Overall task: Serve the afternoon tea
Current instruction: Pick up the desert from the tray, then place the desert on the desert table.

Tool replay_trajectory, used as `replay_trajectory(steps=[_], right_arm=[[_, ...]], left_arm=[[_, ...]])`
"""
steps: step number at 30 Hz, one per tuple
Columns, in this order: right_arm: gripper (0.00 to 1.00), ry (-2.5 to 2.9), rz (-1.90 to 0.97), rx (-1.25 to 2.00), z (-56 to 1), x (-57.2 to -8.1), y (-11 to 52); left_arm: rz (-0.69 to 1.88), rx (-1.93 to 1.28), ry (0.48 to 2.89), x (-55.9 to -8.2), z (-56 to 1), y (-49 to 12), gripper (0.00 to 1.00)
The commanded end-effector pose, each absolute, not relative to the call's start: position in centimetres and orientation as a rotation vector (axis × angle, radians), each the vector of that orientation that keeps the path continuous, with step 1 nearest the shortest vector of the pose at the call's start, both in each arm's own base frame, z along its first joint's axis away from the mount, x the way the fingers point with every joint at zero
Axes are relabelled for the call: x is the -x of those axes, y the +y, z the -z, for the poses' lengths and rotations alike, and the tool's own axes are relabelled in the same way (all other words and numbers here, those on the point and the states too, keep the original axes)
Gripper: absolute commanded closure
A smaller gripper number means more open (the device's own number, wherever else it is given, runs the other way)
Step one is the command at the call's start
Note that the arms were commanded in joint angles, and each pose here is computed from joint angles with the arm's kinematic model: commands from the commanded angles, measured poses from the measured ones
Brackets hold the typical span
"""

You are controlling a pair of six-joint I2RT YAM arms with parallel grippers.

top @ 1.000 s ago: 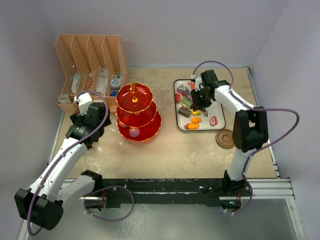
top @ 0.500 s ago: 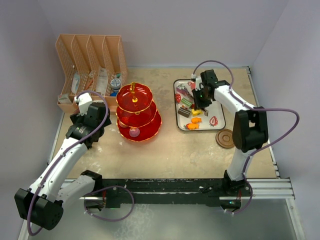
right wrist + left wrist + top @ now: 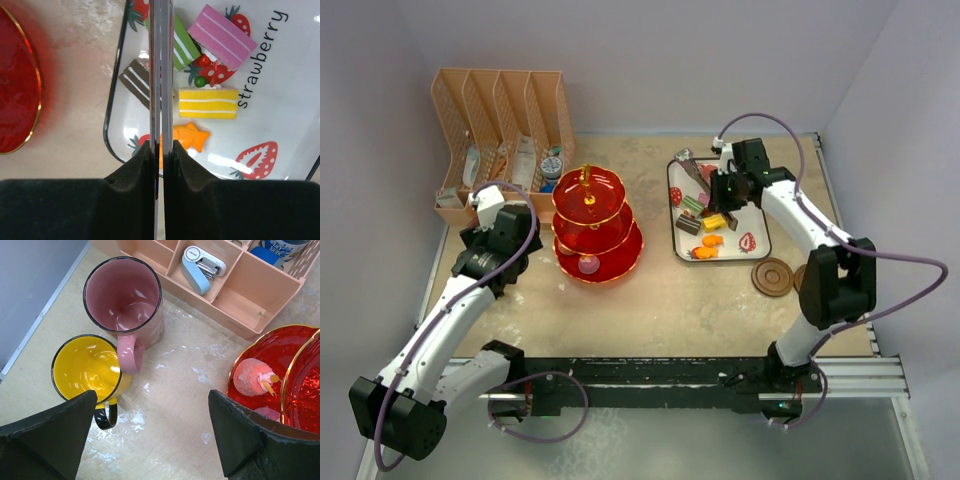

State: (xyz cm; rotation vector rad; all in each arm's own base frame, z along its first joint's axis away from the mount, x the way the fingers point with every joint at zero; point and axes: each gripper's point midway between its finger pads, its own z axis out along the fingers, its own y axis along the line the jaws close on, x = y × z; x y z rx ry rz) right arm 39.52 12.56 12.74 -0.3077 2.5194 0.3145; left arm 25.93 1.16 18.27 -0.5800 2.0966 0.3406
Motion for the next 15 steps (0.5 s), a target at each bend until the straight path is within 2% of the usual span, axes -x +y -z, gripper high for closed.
replay_trajectory(steps=[1, 5, 15], right_arm=[[0.95, 2.381, -0.49, 0.308, -16.8, -38.8, 15.0], [0.94, 2.344, -0.644, 0.332, -17.3, -36.0, 16.7], [0.93, 2.326, -0.827, 0.318, -17.4, -29.8, 19.5]], left_arm=[[-0.323, 0.578, 2.062, -26.4, -19.5, 1.0, 0.1], [-0.32, 0.577, 2.063, -26.4, -19.4, 1.0, 0.1], [-0.318, 0.582, 2.054, -26.3, -19.7, 1.1, 0.1]])
